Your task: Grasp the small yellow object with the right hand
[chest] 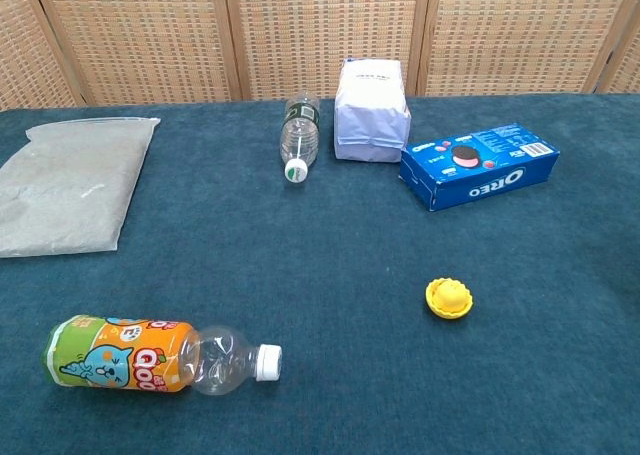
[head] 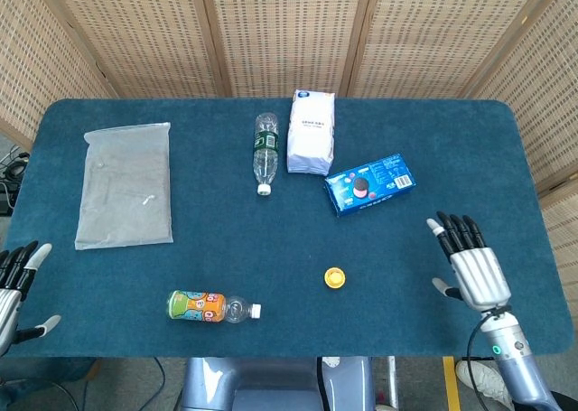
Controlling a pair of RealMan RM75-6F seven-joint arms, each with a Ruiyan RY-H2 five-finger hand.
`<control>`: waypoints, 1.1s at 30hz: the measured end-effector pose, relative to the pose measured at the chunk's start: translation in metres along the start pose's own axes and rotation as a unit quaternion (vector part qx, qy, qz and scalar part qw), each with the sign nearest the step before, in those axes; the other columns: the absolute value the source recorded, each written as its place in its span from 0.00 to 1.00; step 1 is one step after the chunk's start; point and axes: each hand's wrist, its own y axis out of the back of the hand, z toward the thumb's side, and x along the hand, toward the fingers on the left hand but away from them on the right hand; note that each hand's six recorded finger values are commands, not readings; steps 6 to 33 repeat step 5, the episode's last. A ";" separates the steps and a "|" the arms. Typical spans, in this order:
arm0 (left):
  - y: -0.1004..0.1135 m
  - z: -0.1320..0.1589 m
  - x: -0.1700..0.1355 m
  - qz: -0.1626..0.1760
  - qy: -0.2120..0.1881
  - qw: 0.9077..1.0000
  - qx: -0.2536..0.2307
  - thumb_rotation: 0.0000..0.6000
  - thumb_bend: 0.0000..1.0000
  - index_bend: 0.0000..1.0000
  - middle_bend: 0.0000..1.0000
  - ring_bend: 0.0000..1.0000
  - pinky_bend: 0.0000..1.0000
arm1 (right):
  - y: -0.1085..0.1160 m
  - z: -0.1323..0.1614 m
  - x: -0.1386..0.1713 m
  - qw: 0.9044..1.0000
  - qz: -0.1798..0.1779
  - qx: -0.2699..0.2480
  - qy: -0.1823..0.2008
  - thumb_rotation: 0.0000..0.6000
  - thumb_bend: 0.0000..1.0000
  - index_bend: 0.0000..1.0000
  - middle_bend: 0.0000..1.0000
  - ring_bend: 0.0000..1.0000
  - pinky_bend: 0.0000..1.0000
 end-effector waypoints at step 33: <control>0.001 0.000 0.000 0.002 0.001 1.000 -0.001 1.00 0.03 0.00 0.00 0.00 0.00 | 0.000 -0.024 0.021 0.999 0.005 -0.019 -0.032 1.00 0.00 0.00 0.00 0.00 0.00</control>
